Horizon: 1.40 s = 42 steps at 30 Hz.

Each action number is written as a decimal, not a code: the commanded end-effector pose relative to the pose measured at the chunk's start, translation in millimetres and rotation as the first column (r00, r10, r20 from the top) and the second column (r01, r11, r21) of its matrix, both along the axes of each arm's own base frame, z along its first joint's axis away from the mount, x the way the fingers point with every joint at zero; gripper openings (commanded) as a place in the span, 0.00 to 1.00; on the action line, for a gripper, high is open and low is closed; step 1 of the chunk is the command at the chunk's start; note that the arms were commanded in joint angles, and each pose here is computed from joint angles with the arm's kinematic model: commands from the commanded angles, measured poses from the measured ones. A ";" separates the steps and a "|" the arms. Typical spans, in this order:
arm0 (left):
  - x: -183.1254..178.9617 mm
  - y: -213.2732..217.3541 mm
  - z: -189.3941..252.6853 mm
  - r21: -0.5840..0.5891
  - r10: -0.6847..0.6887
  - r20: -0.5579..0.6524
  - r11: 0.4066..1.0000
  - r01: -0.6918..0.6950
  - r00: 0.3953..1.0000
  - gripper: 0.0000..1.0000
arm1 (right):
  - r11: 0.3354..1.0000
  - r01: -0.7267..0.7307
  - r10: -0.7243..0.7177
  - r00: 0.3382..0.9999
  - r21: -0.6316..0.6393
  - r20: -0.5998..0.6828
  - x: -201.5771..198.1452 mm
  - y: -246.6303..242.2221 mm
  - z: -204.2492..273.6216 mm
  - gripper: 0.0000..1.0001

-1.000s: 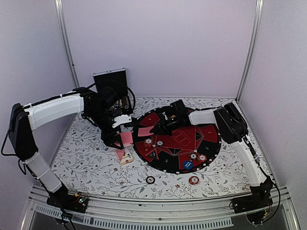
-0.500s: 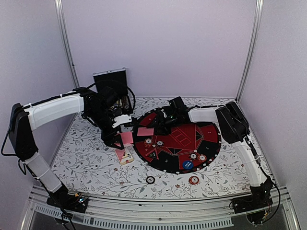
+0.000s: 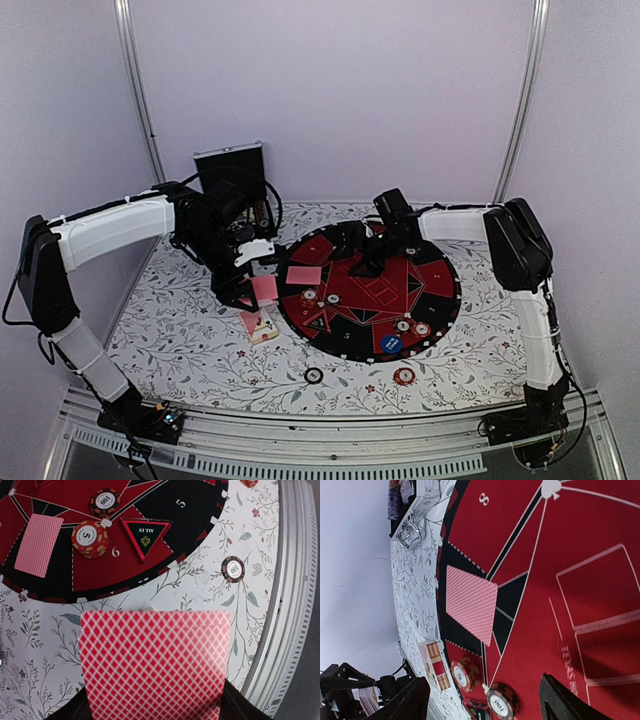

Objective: Distribute texas hold em gaming equipment

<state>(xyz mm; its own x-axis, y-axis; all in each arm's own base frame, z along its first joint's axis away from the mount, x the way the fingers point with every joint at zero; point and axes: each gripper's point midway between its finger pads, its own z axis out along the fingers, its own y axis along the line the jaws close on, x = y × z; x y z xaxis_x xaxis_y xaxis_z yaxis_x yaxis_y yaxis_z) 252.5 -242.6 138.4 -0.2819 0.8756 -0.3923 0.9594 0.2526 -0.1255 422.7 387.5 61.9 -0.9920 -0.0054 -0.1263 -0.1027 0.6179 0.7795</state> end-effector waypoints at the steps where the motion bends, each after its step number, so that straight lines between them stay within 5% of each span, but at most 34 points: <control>1: 7.8 -3.4 7.9 -0.026 0.015 0.017 1.000 -0.015 1.000 0.38 | 0.990 -0.018 0.004 0.995 0.138 0.103 -17.1 4.3 66.7 0.82; 8: 12.3 -5.8 8.1 -0.027 0.021 0.024 0.999 -0.021 0.999 0.38 | 0.929 -0.133 0.099 0.988 0.344 0.116 -80.2 35.0 119.0 0.88; 16: 12.0 -5.7 7.8 -0.028 0.023 0.023 0.999 -0.022 0.999 0.38 | 0.868 -0.228 0.205 0.974 0.442 0.100 -134.7 77.4 140.6 0.90; 42: 11.4 -11.2 18.7 -0.049 0.016 0.029 0.999 -0.014 0.999 0.37 | 0.826 -0.290 0.318 0.948 0.483 0.026 -156.0 139.1 110.9 0.85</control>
